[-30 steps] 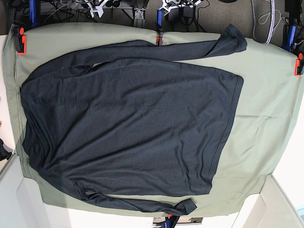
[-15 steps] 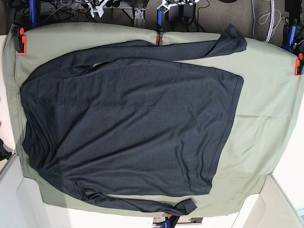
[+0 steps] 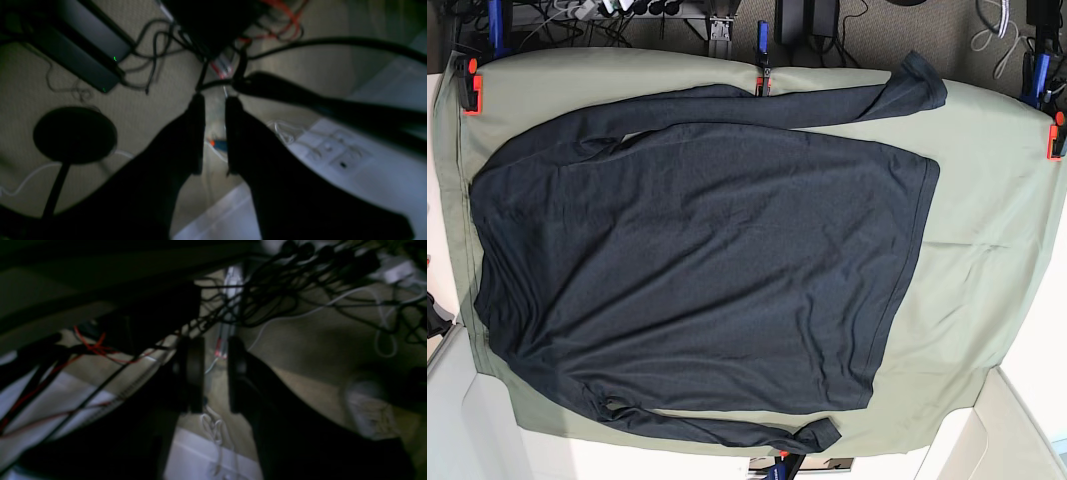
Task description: Fold the T-shirt properly
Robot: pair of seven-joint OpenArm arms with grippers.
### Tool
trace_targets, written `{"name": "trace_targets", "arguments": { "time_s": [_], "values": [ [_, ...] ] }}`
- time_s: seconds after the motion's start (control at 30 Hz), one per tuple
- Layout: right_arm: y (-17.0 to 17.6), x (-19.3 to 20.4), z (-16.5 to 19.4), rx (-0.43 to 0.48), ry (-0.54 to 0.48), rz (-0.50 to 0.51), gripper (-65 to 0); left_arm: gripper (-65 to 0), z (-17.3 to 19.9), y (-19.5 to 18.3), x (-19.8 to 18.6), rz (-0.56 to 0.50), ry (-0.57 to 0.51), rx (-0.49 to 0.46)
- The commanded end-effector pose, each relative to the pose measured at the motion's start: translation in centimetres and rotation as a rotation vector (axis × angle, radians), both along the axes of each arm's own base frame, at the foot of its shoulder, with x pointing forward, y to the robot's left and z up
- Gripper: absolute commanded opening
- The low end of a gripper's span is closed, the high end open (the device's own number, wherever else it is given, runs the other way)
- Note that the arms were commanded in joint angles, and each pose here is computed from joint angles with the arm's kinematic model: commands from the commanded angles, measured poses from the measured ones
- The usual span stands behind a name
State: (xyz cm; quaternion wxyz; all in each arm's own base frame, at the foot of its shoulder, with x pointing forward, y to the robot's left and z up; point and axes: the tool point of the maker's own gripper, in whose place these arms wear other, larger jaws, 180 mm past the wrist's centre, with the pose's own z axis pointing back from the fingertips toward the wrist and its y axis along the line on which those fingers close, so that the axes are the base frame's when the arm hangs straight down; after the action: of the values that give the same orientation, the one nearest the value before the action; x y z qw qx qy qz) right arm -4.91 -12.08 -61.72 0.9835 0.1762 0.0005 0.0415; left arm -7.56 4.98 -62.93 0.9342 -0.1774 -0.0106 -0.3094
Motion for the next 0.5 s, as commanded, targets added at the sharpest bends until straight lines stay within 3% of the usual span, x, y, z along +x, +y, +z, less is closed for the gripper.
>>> {"name": "trace_targets", "arguments": {
  "time_s": [0.0,0.17,0.47],
  "values": [
    [-0.7,-0.3,0.6,0.004,-0.019,-0.013,-52.2,-53.6,0.5,0.1,-0.1,0.021,-0.011,-0.013],
    [-2.7,-1.3,3.3,-0.004,-0.079,-0.037,-52.2,-53.5,3.2,0.3,0.7,0.133,-0.065,-0.085],
    [-3.4,0.1,9.8,-0.009,-0.251,0.087,-52.1,-52.1,9.9,1.0,3.2,0.28,-0.137,-0.245]
  ]
}}
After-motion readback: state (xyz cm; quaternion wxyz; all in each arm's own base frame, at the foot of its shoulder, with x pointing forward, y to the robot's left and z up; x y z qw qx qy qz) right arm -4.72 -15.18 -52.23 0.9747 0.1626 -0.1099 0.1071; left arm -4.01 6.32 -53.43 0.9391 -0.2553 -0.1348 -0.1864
